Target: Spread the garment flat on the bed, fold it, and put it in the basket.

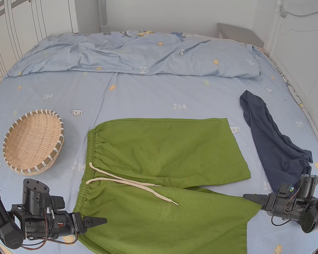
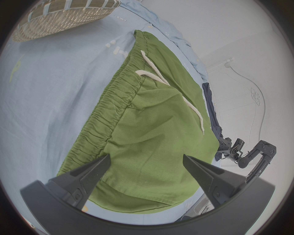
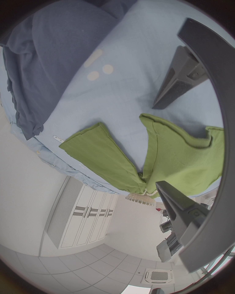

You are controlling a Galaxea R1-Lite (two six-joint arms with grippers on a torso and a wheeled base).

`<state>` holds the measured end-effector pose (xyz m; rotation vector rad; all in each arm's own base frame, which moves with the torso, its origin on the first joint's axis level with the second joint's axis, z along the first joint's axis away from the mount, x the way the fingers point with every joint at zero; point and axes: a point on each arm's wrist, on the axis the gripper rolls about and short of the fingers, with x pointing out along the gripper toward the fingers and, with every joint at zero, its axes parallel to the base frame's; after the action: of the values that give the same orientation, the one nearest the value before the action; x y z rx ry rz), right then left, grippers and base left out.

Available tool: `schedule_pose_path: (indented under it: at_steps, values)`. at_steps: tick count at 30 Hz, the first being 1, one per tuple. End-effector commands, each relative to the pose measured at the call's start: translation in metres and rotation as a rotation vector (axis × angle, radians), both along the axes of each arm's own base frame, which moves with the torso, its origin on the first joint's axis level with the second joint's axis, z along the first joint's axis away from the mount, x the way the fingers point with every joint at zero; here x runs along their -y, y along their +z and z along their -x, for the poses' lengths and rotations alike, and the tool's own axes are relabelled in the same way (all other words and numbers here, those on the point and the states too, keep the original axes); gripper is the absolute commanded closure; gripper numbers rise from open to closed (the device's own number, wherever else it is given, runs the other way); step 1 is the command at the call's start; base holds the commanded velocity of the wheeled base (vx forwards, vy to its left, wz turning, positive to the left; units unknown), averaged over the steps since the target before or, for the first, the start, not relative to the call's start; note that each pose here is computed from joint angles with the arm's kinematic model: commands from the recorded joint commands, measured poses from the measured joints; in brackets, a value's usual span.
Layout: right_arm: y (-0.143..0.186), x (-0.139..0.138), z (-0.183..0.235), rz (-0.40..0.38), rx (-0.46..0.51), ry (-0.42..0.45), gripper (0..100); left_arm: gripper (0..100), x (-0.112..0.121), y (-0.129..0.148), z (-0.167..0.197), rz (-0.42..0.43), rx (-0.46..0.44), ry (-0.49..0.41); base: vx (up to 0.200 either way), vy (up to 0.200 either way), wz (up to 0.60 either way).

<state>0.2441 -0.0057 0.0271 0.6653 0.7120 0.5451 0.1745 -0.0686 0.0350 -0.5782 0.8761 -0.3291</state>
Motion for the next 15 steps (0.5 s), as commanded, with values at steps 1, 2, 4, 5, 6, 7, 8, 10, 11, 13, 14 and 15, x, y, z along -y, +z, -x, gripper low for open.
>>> schedule_pose_path:
  at_steps: [1, 2, 4, 5, 6, 7, 8, 10, 11, 13, 14, 15]
  values:
    - [0.027, 0.003, 0.002, -0.038, 0.064, -0.037, 0, 0, -0.001, -0.003, 0.006, -0.009, -0.032, -0.008, 0.0, 0.0, 0.0]
    - [0.035, 0.002, 0.004, -0.056, 0.073, -0.044, 0, 0, -0.001, -0.003, 0.006, -0.011, -0.039, -0.009, 0.0, 0.0, 0.0]
    - [0.046, -0.002, 0.01, -0.088, 0.064, -0.047, 0, 0, -0.001, -0.004, 0.007, -0.015, -0.049, -0.013, 0.0, 0.0, 0.0]
    - [0.05, -0.005, 0.013, -0.098, 0.045, -0.039, 0, 0, 0.0, -0.004, 0.008, -0.017, -0.053, -0.017, 0.0, 0.0, 0.0]
    - [0.05, -0.01, 0.015, -0.101, 0.017, -0.025, 0, 0, 0.0, -0.004, 0.009, -0.018, -0.056, -0.02, 0.0, 0.0, 0.0]
    - [0.05, -0.01, 0.015, -0.102, 0.014, -0.023, 0, 0, 0.0, -0.005, 0.009, -0.019, -0.059, -0.022, 0.0, 0.0, 0.0]
    - [0.049, -0.013, 0.017, -0.103, -0.03, -0.012, 0, 0, 0.001, -0.004, 0.009, -0.019, -0.061, -0.025, 0.0, 0.0, 0.0]
    - [0.046, -0.014, 0.019, -0.103, -0.084, -0.014, 0, 0, 0.0, -0.004, 0.009, -0.019, -0.061, -0.024, 0.0, 0.0, 0.0]
    - [0.044, -0.013, 0.022, -0.102, -0.111, -0.017, 0, 0, 0.0, -0.004, 0.009, -0.018, -0.058, -0.022, 0.0, 0.0, 0.0]
    - [0.048, -0.009, 0.03, -0.101, -0.112, -0.037, 0, 0, 0.0, -0.004, 0.009, -0.018, -0.058, -0.022, 0.0, 0.0, 0.0]
    - [0.05, -0.007, 0.035, -0.103, -0.116, -0.049, 0, 0, 0.0, -0.004, 0.009, -0.018, -0.058, -0.022, 0.0, 0.0, 0.0]
    - [0.052, -0.006, 0.043, -0.102, -0.132, -0.057, 0, 0, 0.0, -0.005, 0.009, -0.019, -0.057, -0.021, 0.0, 0.0, 0.0]
